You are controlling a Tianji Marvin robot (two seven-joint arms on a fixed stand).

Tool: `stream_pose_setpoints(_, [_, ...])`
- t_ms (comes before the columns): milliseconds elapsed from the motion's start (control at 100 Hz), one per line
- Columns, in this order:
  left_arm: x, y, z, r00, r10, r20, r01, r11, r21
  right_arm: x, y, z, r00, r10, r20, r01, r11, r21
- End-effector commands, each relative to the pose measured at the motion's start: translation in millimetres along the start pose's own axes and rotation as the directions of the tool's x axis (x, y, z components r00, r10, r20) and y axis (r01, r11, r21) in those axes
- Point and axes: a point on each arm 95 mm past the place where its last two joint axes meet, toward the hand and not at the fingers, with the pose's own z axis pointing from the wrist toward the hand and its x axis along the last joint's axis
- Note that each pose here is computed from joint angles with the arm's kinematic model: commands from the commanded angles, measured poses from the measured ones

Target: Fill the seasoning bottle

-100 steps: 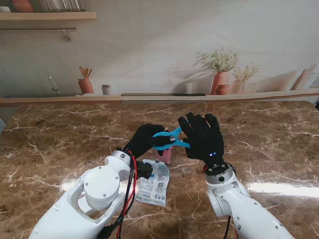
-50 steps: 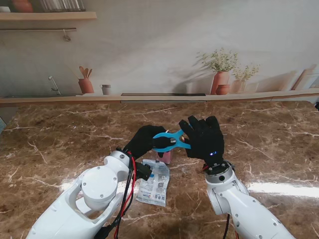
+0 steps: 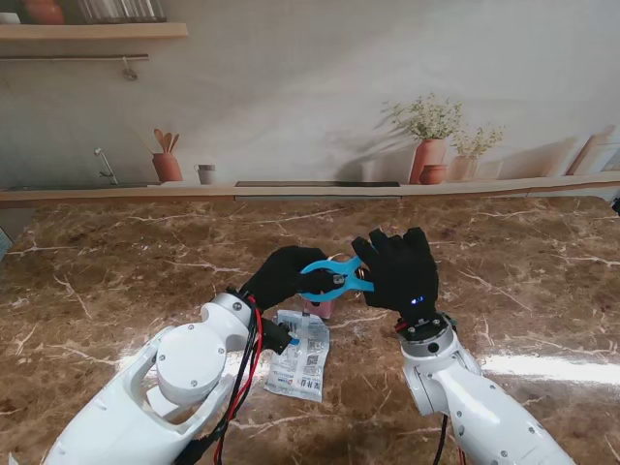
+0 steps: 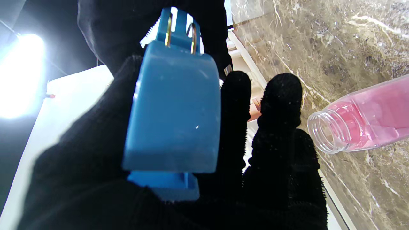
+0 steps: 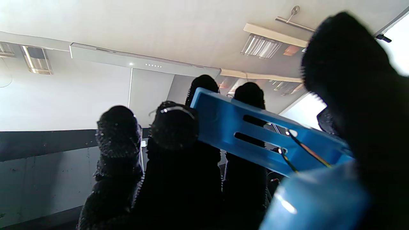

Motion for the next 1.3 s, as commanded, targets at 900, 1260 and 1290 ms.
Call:
stream_pose_setpoints(900, [-11.2, 0.1, 7.0, 0.965, 0.232, -0.122, -0.208, 0.962, 0.179, 9.9, 2.3, -8.1, 0.999, 0.043, 0.004, -0.043, 0.969, 0.244])
stream_pose_setpoints(1260, [-10.2, -0.3, 5.7, 0.968, 0.218, -0.128, -0.193, 0.963, 0.186, 9.3, 2.5, -4.3, 0.999, 0.047, 0.013, -0.048, 0.983, 0.18])
stream_pose_setpoints(1290, [-10.2, -0.3, 5.6, 0.968, 0.218, -0.128, -0.192, 0.964, 0.186, 9.0, 2.5, -4.3, 0.999, 0.047, 0.013, -0.048, 0.982, 0.183])
